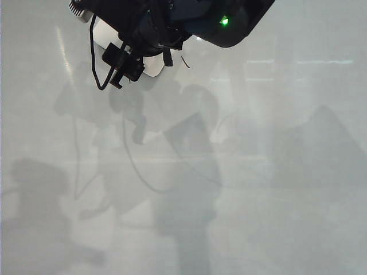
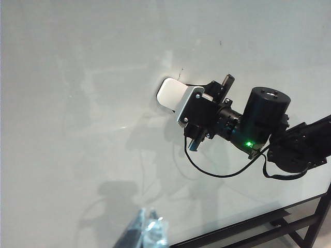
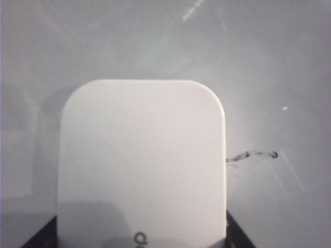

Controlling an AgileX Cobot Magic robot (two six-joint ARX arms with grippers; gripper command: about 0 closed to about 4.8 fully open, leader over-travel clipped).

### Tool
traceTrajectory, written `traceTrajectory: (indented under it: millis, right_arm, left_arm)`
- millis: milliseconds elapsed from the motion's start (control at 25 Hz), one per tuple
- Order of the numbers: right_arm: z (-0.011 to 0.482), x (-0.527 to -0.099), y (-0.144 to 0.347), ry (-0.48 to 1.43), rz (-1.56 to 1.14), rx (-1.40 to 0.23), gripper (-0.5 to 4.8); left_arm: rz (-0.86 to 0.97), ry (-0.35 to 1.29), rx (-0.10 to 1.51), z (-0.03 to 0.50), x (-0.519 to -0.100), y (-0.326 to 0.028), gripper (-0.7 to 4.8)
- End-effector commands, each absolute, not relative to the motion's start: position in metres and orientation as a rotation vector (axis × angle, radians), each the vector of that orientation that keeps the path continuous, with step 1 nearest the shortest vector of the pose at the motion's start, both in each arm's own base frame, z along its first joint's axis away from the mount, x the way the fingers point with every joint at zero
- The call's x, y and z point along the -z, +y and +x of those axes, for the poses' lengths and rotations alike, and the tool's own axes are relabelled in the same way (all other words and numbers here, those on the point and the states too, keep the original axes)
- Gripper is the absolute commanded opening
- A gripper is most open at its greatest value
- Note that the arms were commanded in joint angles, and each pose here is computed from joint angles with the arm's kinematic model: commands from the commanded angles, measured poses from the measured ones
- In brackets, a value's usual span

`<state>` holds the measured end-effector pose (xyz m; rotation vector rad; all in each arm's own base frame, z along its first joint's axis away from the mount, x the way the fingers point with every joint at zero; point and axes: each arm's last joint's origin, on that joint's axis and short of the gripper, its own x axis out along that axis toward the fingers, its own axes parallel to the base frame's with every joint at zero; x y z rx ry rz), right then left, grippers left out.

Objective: Grab the whiteboard eraser that is attached to the surface of the whiteboard and use it to clean the writing on the whiteboard.

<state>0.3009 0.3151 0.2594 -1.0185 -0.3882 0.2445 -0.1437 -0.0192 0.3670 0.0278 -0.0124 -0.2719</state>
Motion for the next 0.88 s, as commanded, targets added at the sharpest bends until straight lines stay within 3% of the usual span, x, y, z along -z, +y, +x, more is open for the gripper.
traceTrajectory:
  millis: [40, 680, 880]
  right_arm:
    - [0.313, -0.278, 0.304, -0.363, -1.064, -0.076, 1.76]
    - [0.300, -0.330, 0.291, -0.377, -1.115, 0.053, 1.76]
    - [0.298, -0.329, 0.291, -0.346, -1.152, 0.006, 1.76]
  left_arm:
    - [0.029, -0.018, 0.274, -0.144, -0.368, -0.019, -0.05]
    - [0.029, -0.018, 0.274, -0.144, -0.368, -0.019, -0.05]
    - [0.029, -0.018, 0.274, -0.144, -0.368, -0.019, -0.05]
